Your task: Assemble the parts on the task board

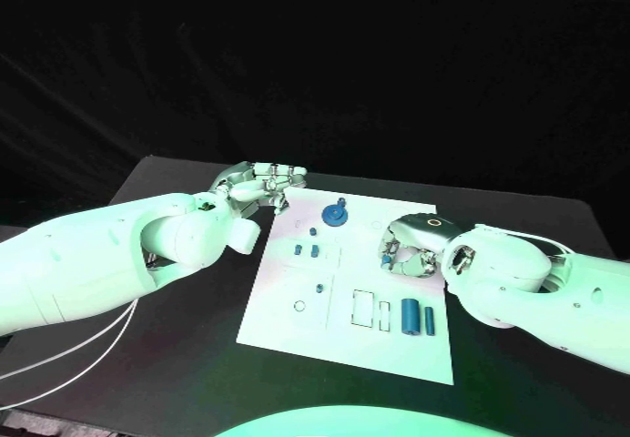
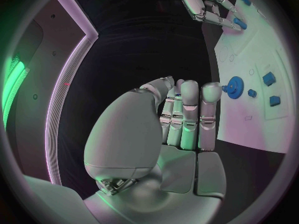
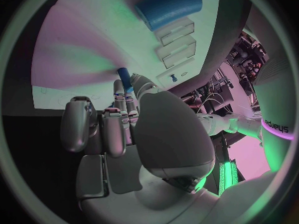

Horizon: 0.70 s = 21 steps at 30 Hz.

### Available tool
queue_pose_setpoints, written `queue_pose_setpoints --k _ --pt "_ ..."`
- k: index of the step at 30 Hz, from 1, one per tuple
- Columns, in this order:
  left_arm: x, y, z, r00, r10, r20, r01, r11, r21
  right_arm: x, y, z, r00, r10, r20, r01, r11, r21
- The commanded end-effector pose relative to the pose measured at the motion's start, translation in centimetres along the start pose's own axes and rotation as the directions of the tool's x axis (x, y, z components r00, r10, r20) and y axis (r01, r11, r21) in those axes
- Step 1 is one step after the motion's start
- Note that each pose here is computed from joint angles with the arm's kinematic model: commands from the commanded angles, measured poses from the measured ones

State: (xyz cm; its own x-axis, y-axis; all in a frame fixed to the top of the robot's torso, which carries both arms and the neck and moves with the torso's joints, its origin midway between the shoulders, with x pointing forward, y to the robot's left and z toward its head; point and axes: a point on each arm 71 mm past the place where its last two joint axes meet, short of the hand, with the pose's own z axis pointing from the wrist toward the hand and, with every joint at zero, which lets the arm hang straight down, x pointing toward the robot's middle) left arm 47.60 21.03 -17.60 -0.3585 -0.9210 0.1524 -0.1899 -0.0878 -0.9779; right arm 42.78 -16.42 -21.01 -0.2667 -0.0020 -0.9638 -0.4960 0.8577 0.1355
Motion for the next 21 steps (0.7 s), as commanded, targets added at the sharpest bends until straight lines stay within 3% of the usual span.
queue_pose_setpoints --k 1,13,21 --pt "0.27 -0.06 0.0 1.0 -0.002 -0.023 0.002 1.0 0.002 0.44 0.17 0.07 1.0 -0.015 -0.009 0.015 1.0 0.003" --pt "0.27 -0.01 -0.02 1.0 -0.003 -0.027 0.003 1.0 -0.005 0.8 0.26 0.39 0.999 -0.031 -0.005 0.032 0.999 0.012" --pt "0.25 -0.01 -0.01 1.0 -0.002 -0.025 0.002 1.0 -0.005 0.42 0.66 0.08 0.999 -0.014 0.05 0.014 1.0 0.0"
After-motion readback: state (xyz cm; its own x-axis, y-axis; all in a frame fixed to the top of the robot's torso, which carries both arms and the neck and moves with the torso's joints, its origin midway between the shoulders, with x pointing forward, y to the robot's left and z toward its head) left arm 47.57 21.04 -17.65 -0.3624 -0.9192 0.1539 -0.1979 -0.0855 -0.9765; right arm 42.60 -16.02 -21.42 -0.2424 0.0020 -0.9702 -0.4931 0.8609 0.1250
